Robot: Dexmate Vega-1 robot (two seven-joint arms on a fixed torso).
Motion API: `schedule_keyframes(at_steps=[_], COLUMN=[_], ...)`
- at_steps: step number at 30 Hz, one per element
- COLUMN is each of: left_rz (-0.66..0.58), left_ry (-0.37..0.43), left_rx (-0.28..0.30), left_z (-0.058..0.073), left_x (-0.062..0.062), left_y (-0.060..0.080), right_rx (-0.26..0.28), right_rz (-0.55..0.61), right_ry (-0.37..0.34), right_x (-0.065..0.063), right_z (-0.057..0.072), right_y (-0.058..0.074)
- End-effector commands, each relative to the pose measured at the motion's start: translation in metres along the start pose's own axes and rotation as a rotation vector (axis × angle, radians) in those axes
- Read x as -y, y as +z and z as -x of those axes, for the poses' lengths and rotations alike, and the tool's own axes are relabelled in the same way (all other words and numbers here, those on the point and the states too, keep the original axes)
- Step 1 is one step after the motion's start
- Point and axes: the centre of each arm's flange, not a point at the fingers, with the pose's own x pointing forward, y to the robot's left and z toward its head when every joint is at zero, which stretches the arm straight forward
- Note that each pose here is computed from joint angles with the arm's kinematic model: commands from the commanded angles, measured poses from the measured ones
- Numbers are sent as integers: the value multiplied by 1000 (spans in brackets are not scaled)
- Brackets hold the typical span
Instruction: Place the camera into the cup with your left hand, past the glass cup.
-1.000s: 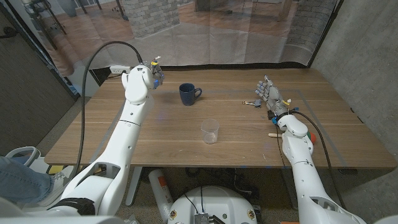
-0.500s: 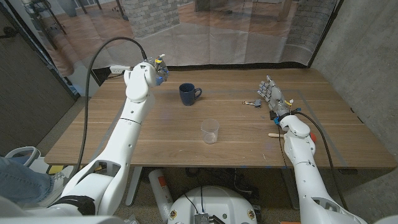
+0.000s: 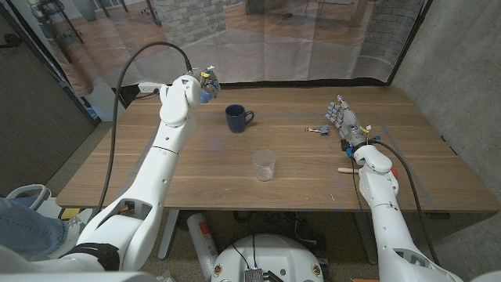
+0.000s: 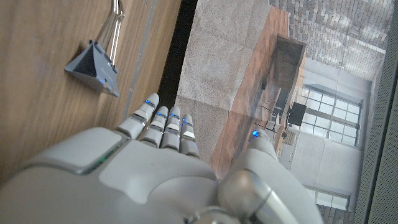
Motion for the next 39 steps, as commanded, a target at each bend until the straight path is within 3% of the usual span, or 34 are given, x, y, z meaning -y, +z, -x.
schedule_keyframes(at_steps=[1, 12, 39], left_rz=[-28, -38, 4], left_ry=[22, 45, 67], left_rx=[94, 180, 321], left_z=[-1, 1, 2], left_x=[-3, 0, 18], left_y=[21, 35, 63], right_rx=[6, 8, 2], right_rz=[2, 5, 1], right_ry=[2, 1, -5], right_x=[3, 4, 4], right_z=[1, 2, -1], right_y=[4, 4, 1])
